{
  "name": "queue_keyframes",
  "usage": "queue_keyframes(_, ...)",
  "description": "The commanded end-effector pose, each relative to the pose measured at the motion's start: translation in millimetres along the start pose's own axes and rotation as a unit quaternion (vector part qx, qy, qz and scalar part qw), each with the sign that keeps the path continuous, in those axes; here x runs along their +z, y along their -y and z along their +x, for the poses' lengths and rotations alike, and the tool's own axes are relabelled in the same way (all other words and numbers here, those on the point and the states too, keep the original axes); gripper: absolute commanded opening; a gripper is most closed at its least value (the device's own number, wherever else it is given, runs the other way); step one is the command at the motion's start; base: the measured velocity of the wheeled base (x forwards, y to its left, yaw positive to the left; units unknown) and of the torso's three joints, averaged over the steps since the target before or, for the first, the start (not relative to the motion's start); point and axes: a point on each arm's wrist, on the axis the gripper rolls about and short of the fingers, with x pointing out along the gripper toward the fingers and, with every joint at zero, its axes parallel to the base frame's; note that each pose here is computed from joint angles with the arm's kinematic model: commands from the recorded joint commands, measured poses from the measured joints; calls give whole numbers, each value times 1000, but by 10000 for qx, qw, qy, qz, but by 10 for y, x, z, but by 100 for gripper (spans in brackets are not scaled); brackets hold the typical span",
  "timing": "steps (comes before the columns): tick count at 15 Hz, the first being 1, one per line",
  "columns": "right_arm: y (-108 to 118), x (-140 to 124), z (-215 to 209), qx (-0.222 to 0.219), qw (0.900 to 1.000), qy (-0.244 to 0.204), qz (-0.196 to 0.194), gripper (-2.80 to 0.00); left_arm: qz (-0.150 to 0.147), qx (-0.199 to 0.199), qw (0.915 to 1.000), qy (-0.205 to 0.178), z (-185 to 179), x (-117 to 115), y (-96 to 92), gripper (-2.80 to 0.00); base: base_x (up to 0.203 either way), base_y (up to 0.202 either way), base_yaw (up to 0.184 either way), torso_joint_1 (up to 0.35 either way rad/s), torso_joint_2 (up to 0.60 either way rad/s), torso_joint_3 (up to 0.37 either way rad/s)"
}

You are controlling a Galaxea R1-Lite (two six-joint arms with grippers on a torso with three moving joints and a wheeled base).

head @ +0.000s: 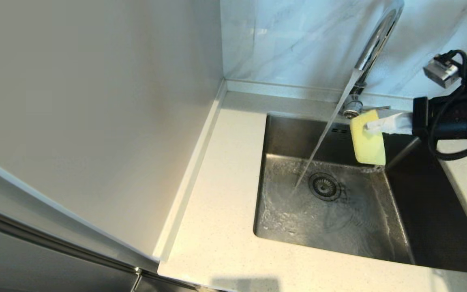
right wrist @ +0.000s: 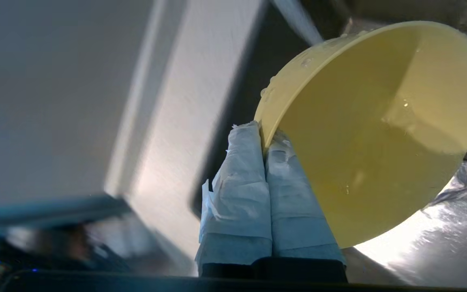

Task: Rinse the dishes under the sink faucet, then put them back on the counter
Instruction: Rinse the bowl

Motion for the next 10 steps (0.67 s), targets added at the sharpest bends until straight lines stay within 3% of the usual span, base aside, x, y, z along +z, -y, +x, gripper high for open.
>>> queue_keyframes(1,34,110,-242,222,9899,562,1284,-280,0,3,10000,-1,0,0,0,-280,0,0,0,0,0,0)
queue_keyframes(3,160,28,-377,696,9737,748,2036,-280,1,3,10000,-1,0,0,0,-280,0,0,0,0,0,0)
queue_keyframes(7,499,-434,-225,1072,9509,872,2769,-280,-4,1,10000,-1,0,0,0,-280,0,0,0,0,0,0)
queue_keyframes(8,533,-458,-250,1256,9369,906,3135,-280,1,3,10000,-1,0,0,0,-280,0,0,0,0,0,0)
queue_keyframes(10,414,-269,-419,1836,9180,1176,3312,-280,1,3,10000,-1,0,0,0,-280,0,0,0,0,0,0)
